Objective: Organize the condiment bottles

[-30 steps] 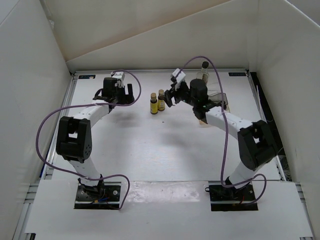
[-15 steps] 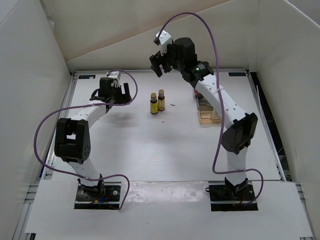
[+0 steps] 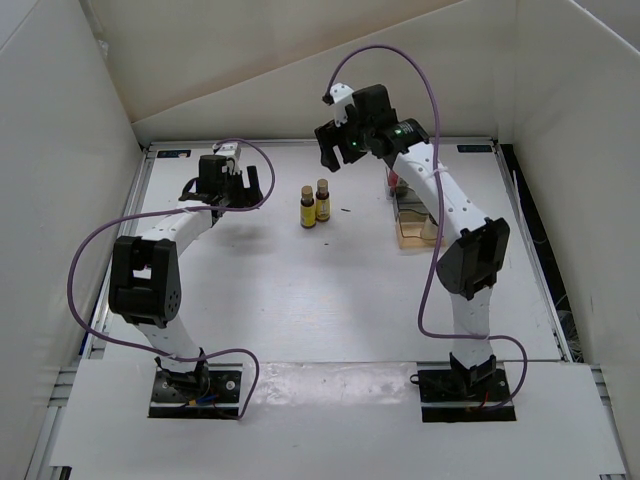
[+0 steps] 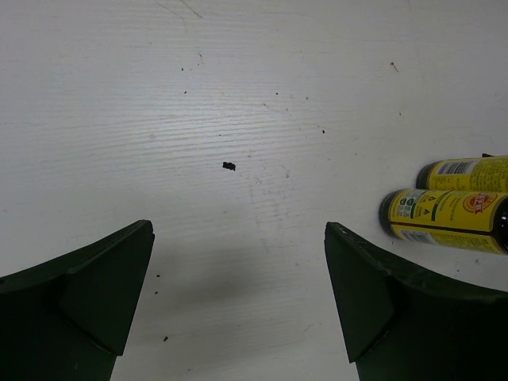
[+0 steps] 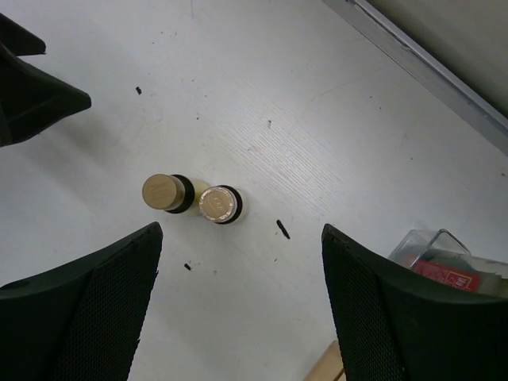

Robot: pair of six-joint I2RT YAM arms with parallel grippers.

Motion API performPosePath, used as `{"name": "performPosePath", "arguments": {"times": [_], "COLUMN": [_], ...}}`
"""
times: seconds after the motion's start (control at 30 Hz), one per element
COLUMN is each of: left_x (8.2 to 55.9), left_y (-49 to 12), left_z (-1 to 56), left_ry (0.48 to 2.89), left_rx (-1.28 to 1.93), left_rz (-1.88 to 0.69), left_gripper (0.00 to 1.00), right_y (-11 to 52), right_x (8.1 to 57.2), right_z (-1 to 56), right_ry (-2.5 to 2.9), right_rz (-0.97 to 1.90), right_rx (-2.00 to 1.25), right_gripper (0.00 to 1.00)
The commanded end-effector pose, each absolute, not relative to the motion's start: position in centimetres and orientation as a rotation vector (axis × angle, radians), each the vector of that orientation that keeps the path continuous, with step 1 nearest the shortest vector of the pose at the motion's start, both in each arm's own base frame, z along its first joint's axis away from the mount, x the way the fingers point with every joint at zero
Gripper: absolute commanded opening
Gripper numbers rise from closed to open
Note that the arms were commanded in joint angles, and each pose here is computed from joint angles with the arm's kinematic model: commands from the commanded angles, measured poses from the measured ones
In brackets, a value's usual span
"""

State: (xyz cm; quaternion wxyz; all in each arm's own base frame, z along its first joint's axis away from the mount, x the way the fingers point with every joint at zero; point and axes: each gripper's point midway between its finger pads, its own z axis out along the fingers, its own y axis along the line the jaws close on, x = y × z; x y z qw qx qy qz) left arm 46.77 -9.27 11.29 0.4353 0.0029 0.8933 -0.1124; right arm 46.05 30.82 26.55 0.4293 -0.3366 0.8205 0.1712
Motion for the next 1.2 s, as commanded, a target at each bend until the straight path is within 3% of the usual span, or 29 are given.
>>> {"name": "performPosePath", "arguments": {"times": [0.0,1.17], "left_x": [46.8,46.7], "left_y": [-9.7,-9.5], "left_z": [13.3,12.4], "left_ry": [2.181,2.204], "left_rx": [0.008,-0.002], "left_rz": [-0.308,-0.305], "left_gripper": [1.00,1.00], "right_y": [31.5,33.5], "right_x": [45.1,45.7], "right_z": [26.1,17.8], "right_ry": [2.077,2.227], "right_rz": [0.493,0.567], "right_rx": [-0.840,-0.903], "right_gripper": [0.83,0.80]}}
